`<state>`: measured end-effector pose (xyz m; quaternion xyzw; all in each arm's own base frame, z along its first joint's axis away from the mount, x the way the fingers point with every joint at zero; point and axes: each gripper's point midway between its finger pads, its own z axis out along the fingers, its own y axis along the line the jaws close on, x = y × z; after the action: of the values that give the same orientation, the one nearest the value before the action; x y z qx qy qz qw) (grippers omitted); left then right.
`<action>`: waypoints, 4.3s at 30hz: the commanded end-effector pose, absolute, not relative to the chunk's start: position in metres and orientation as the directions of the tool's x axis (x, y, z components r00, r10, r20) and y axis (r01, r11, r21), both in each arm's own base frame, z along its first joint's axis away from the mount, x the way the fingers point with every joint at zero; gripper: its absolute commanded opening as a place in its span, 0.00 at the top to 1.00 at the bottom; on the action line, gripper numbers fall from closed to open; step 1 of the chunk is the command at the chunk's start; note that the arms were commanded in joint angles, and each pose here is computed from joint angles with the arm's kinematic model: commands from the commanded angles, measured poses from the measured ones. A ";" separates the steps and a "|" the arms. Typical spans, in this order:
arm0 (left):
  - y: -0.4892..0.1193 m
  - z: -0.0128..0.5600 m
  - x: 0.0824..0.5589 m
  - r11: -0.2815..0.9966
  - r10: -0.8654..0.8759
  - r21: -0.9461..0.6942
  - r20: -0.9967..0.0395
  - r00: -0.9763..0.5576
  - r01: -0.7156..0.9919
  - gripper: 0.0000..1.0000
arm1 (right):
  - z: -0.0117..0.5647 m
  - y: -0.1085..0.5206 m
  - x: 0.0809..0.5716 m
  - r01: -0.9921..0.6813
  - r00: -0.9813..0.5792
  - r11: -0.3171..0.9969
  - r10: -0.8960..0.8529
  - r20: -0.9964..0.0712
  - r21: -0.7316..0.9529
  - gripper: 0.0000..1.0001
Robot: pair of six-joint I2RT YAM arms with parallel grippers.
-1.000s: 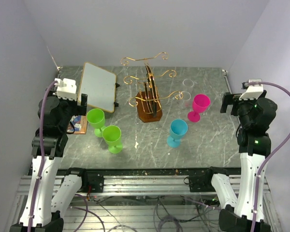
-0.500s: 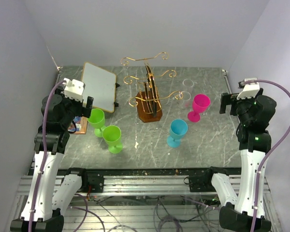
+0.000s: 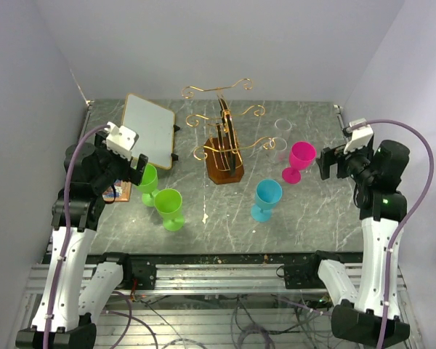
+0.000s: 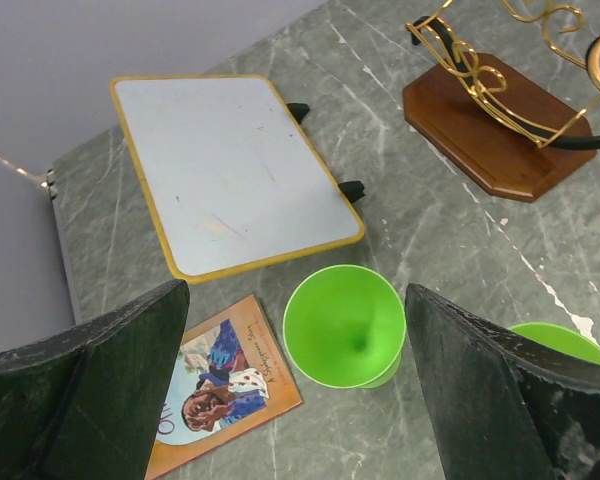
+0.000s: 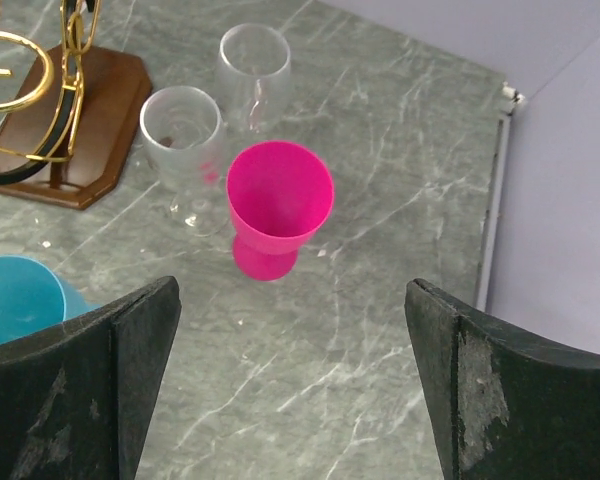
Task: Place the wine glass upside down on the wine glass rack
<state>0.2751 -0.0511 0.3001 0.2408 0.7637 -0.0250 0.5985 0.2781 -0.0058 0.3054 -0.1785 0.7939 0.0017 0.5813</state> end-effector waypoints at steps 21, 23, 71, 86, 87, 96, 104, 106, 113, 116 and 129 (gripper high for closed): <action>-0.061 0.292 0.280 0.848 0.355 0.238 -0.918 -0.174 0.474 0.02 | 0.232 -0.037 0.376 -0.116 -0.538 0.991 -0.113 -0.836 -0.059 0.42; -0.061 0.292 0.280 0.849 0.356 0.238 -0.917 -0.178 0.473 0.02 | 0.226 -0.038 0.383 -0.110 -0.552 0.991 -0.119 -0.825 -0.069 0.42; -0.109 0.403 0.294 0.821 -0.016 -0.086 -0.992 -0.129 0.565 0.04 | 0.463 0.015 0.372 -0.228 -0.069 0.970 -0.101 -0.992 -0.083 1.00; -0.151 0.465 0.313 0.647 -0.304 -0.350 -0.933 -0.192 0.678 0.15 | 0.562 0.154 0.329 -0.707 0.151 0.707 0.192 -0.970 0.030 1.00; -0.156 0.467 0.315 0.632 -0.312 -0.362 -0.928 -0.203 0.685 0.17 | 0.563 0.162 0.329 -0.723 0.142 0.690 0.201 -0.969 0.037 1.00; -0.210 0.476 0.319 0.537 -0.327 -0.400 -0.910 -0.254 0.742 0.18 | 0.547 0.206 0.333 -0.804 0.066 0.590 0.213 -0.975 0.075 1.00; -0.239 0.467 0.343 0.522 -0.303 -0.419 -0.905 -0.297 0.743 0.32 | 0.539 0.219 0.330 -0.825 0.070 0.563 0.183 -0.981 0.046 1.00; -0.242 0.465 0.346 0.520 -0.301 -0.424 -0.903 -0.305 0.742 0.39 | 0.538 0.221 0.328 -0.830 0.072 0.556 0.176 -0.982 0.039 1.00; -0.256 0.457 0.350 0.477 -0.296 -0.448 -0.892 -0.342 0.756 0.55 | 0.530 0.225 0.328 -0.833 0.067 0.552 0.160 -0.985 0.033 1.00; -0.259 0.455 0.351 0.466 -0.297 -0.454 -0.889 -0.350 0.759 0.61 | 0.527 0.223 0.328 -0.829 0.071 0.559 0.152 -0.986 0.027 1.00; -0.259 0.455 0.349 0.461 -0.303 -0.449 -0.891 -0.339 0.766 0.93 | 0.520 0.217 0.332 -0.801 0.088 0.599 0.123 -0.988 0.003 1.00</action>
<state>0.3594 -0.2589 0.4360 0.1504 0.6817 -0.4899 0.5221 0.3361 0.2226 0.5140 -0.2902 0.5906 0.3604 0.6611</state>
